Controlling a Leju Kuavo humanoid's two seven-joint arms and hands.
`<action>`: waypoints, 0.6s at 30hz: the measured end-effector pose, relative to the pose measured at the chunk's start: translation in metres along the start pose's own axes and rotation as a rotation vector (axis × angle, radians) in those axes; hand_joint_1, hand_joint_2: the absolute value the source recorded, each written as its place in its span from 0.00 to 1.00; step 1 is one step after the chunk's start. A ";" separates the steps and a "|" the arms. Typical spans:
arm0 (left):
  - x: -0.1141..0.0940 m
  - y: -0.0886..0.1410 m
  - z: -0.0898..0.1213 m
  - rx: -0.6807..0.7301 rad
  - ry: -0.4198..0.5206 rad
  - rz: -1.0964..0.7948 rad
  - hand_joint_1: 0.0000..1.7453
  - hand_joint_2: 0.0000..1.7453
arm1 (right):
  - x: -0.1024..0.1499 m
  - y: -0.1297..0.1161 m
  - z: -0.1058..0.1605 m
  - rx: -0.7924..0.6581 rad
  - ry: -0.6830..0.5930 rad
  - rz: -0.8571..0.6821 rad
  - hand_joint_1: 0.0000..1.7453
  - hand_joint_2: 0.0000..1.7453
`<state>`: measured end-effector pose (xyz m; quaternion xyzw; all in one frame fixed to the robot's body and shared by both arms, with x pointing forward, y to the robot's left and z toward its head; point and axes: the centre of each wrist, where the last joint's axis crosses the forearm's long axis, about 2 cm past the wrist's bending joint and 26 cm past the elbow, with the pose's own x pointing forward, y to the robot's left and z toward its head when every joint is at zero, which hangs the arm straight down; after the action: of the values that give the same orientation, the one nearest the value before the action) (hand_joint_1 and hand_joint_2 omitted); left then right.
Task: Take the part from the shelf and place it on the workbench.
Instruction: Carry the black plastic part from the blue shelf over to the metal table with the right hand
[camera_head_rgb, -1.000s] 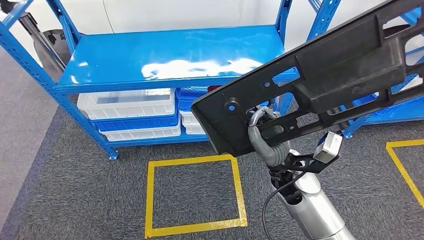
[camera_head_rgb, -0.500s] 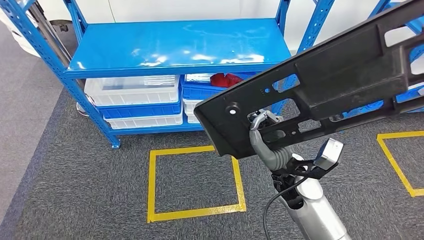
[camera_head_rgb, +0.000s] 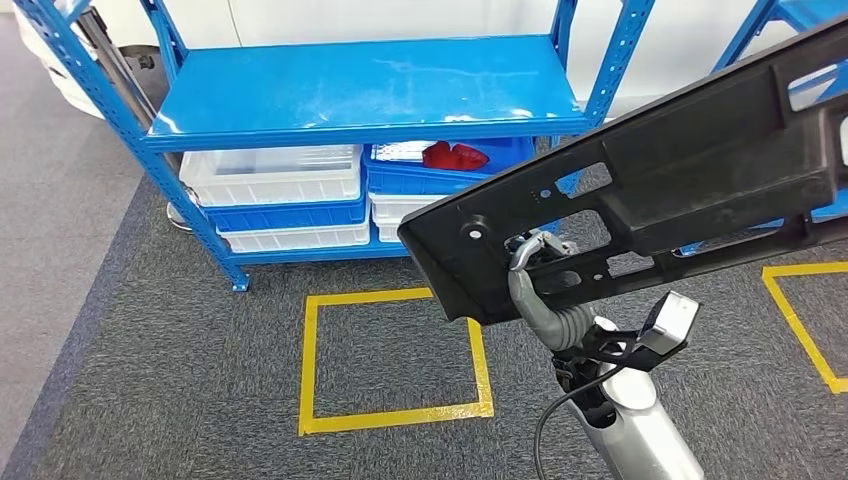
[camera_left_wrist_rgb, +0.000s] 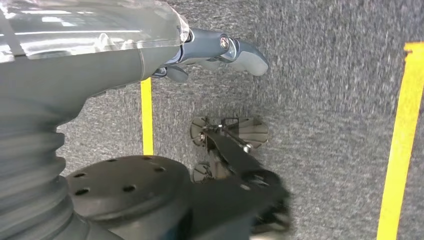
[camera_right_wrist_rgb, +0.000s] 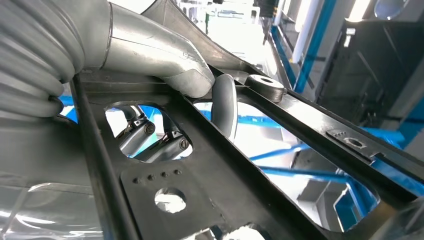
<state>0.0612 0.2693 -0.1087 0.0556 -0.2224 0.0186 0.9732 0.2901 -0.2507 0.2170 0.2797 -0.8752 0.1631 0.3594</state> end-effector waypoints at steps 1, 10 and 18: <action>0.001 0.000 0.000 0.001 -0.002 0.001 0.00 1.00 | 0.000 0.000 0.000 0.003 0.000 0.003 1.00 1.00; 0.002 0.000 -0.001 0.002 -0.007 0.000 0.00 1.00 | 0.001 0.002 0.000 0.012 0.010 0.029 1.00 1.00; 0.002 0.000 -0.001 0.000 -0.005 -0.001 0.00 1.00 | 0.002 0.004 0.009 0.000 0.025 0.035 1.00 1.00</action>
<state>0.0631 0.2690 -0.1084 0.0555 -0.2246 0.0178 0.9727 0.2813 -0.2526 0.2117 0.2625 -0.8753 0.1729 0.3674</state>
